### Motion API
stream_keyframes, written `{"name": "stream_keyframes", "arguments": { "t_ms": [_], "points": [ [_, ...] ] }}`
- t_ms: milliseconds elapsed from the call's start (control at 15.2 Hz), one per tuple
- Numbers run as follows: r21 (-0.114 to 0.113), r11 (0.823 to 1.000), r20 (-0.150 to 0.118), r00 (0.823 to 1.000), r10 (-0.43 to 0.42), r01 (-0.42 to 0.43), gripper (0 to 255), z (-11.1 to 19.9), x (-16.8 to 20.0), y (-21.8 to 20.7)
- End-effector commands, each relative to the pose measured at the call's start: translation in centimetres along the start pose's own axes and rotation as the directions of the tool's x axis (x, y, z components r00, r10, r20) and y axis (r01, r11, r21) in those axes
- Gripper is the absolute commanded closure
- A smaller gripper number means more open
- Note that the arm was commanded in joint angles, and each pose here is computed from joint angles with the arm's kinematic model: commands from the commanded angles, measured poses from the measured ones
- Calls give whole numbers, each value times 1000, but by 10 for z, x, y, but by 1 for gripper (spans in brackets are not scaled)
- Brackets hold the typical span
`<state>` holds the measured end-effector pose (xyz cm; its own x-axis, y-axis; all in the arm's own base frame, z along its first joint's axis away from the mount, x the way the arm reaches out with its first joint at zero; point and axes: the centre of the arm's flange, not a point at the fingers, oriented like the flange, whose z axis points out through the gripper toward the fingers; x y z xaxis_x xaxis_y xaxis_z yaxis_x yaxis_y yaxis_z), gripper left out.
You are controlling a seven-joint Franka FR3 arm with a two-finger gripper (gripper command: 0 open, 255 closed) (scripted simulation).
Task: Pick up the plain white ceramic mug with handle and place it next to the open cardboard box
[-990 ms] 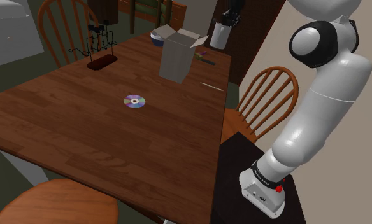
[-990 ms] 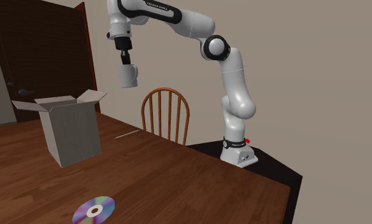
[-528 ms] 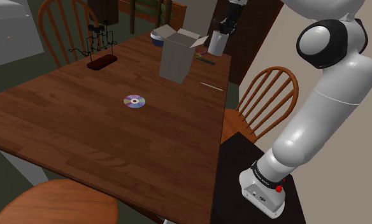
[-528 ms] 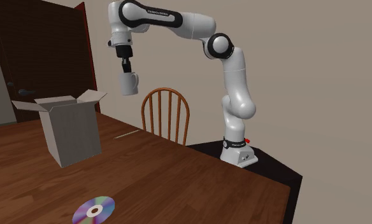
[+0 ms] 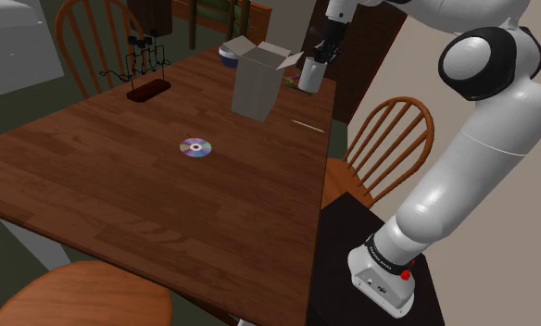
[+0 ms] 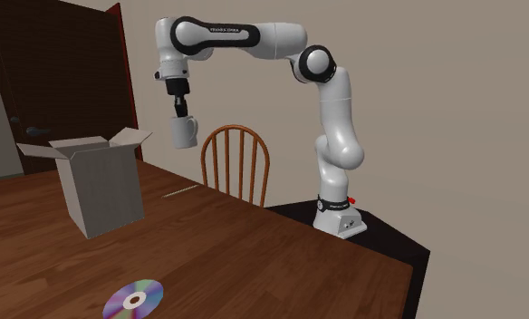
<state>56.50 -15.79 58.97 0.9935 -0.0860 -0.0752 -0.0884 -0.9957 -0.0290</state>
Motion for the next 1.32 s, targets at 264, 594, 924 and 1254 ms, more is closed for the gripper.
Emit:
{"name": "stream_keyframes", "arguments": {
  "t_ms": [264,594,924,1254],
  "points": [
    [0,1000,-1,1000,0,0,255,30,2,2],
    [0,1000,-1,1000,0,0,255,57,4,3],
    [0,1000,-1,1000,0,0,255,83,6,4],
    [0,1000,-1,1000,0,0,255,109,8,5]
  ]
}}
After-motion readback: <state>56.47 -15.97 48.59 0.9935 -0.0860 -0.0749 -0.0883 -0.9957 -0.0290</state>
